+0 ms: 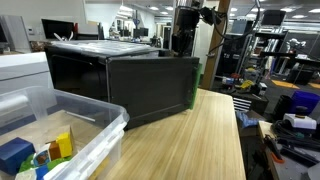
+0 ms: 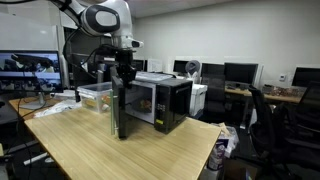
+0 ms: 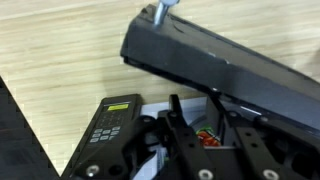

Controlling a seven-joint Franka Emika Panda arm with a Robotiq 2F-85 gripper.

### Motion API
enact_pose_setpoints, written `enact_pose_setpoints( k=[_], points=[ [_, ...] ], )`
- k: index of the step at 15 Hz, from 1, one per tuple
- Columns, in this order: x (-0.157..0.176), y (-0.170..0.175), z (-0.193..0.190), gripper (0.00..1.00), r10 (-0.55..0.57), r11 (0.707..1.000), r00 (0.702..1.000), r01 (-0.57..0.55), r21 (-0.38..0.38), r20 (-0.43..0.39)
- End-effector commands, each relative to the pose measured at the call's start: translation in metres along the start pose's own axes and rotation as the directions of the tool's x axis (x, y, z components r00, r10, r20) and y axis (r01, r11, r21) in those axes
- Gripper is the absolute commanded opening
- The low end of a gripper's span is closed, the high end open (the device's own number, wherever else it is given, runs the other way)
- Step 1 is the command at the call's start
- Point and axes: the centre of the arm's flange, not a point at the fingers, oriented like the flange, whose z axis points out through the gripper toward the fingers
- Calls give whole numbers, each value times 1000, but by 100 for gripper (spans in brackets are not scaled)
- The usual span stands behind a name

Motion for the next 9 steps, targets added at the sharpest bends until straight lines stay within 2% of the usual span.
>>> enact_pose_setpoints(
  k=[1, 4, 6, 7, 8, 9],
  points=[
    [-31, -12, -37, 5, -157, 984, 982, 148, 95, 101],
    [-57, -27, -52, 0, -295, 951, 935, 267, 155, 196],
    [-70, -35, -56, 2, -360, 928, 899, 319, 190, 249],
    [-75, -37, -55, 4, -370, 925, 893, 328, 191, 256],
    [-79, -40, -53, 5, -344, 936, 908, 312, 164, 239],
    [-79, -38, -48, 4, -297, 953, 936, 277, 124, 187]
  ],
)
